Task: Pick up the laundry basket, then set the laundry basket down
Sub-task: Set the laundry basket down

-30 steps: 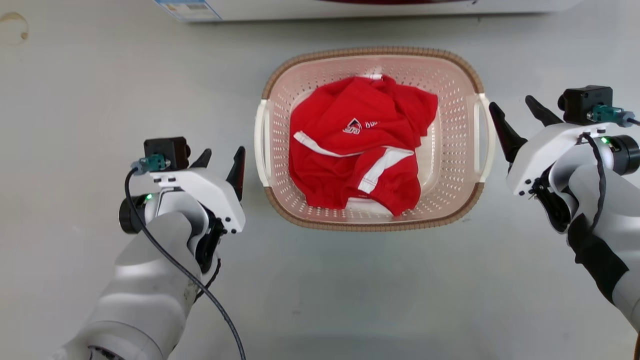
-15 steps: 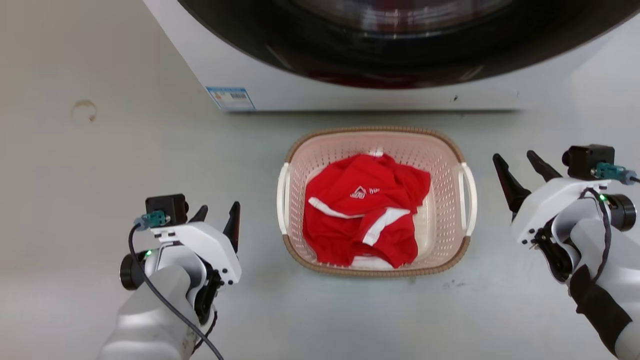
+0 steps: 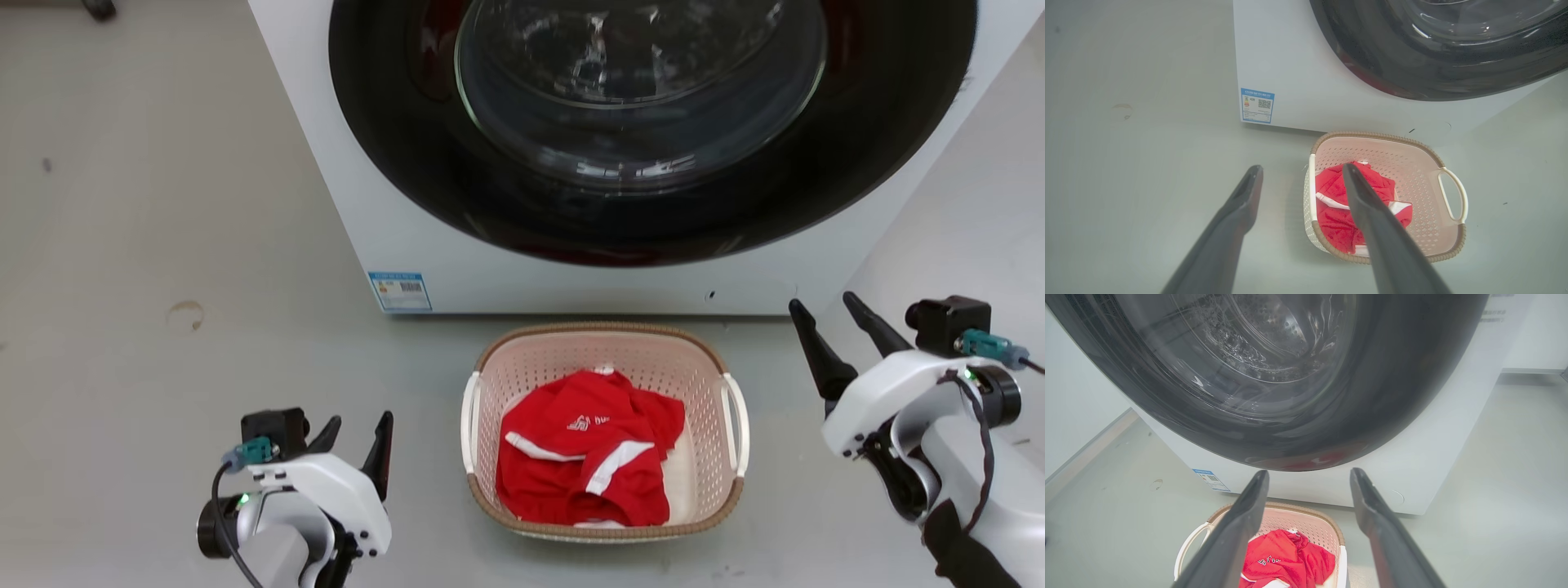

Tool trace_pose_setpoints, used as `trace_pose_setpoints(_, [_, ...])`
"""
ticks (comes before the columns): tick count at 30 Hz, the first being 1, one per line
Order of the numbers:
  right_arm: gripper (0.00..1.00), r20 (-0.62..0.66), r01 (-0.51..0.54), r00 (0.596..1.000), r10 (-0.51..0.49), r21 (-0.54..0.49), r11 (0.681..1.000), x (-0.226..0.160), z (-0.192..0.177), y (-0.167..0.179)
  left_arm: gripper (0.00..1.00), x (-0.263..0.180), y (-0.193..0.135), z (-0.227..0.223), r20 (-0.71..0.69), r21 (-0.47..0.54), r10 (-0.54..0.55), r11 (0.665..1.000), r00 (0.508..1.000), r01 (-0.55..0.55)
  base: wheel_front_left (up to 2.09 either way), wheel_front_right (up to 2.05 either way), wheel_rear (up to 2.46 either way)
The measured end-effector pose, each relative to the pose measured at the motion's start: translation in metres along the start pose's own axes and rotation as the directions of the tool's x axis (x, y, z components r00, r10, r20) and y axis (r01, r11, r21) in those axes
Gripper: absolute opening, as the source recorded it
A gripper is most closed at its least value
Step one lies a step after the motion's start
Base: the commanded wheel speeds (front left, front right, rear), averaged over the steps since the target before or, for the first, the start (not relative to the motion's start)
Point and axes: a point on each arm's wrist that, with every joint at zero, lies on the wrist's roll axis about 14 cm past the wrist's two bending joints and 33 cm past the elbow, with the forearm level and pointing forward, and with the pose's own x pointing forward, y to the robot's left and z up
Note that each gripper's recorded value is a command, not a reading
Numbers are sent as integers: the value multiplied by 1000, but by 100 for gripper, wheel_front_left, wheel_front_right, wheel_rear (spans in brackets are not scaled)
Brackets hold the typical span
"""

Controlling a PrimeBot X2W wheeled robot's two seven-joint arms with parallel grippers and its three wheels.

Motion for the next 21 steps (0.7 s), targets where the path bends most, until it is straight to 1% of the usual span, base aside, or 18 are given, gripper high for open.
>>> trace_pose_setpoints(4, [100,50,-11,999,11,-16,1000,-17,12,11,100,-17,-5,5,47,-5,-12,1000,999,13,0,0,0])
trace_pose_setpoints(10, [100,134,-27,990,34,-54,998,-38,33,24,100,-41,-2,14,117,21,-16,1000,993,14,0,0,0])
trace_pose_setpoints(16, [100,219,-26,975,41,-69,997,-60,53,28,100,-65,-13,37,230,36,-52,998,972,45,0,0,0])
trace_pose_setpoints(21, [100,250,-12,968,30,-74,997,-77,54,24,100,-91,-15,47,301,61,-54,997,952,37,0,0,0])
